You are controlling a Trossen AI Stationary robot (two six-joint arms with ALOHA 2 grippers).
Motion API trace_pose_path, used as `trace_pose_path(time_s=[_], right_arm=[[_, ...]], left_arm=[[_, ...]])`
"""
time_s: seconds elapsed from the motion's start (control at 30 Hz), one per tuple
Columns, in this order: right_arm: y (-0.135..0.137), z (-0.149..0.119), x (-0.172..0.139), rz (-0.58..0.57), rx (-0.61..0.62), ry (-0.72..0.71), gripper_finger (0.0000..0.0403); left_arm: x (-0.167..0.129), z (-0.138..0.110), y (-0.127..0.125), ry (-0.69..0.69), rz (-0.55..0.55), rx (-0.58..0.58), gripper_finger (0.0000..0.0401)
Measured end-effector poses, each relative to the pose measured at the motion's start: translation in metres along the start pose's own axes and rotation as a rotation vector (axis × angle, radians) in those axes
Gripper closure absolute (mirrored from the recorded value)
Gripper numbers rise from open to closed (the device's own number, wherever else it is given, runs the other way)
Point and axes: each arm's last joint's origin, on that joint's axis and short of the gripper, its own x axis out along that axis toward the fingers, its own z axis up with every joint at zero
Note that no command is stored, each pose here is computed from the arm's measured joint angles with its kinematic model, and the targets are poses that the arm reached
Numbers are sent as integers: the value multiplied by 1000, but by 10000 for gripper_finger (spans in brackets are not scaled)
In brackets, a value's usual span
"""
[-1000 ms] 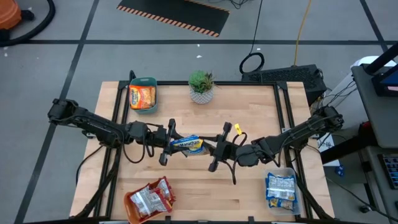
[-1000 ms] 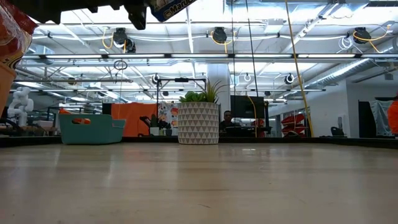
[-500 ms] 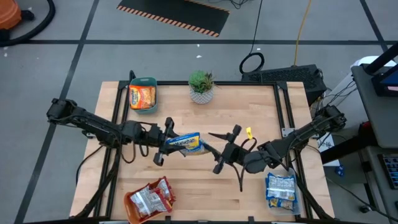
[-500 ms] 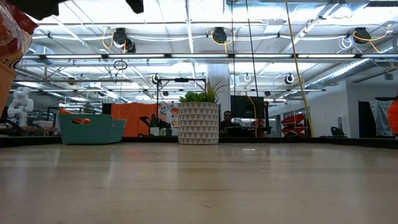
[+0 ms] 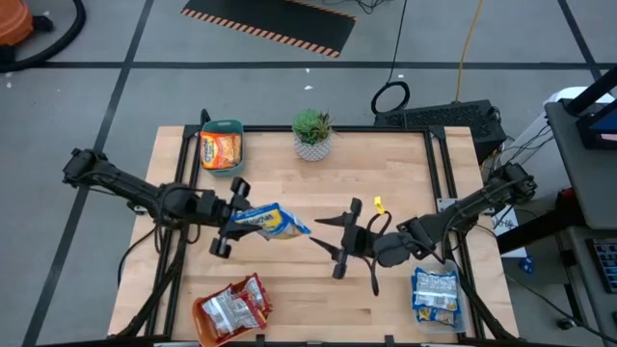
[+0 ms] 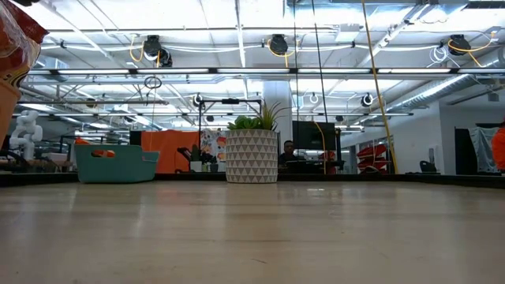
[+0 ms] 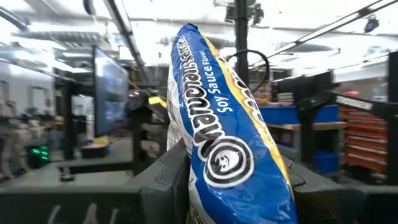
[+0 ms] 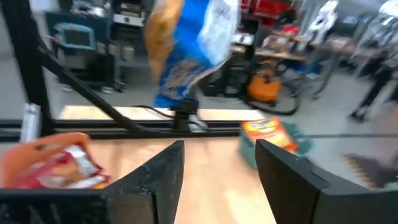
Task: Sort Maruchan noodles
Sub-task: Put the blue noodle pack into the transparent bin
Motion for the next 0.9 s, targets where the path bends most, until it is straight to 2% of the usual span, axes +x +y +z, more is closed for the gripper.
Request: trace_pose_path(time_s=[0.13, 0.5, 0.77, 0.9], right_arm=[[-1, -1, 7, 89, 107, 3, 201], [-4, -4, 30, 47, 166, -75, 105], [-2, -3, 41, 179, 171, -148, 100], [-3, -1, 41, 196, 173, -166, 100]], left_arm=[[0, -1, -2, 14, 40, 40, 271], [7, -12, -2, 27, 89, 57, 272], [12, -22, -4, 49, 84, 83, 272], [12, -21, -3, 42, 83, 82, 272]])
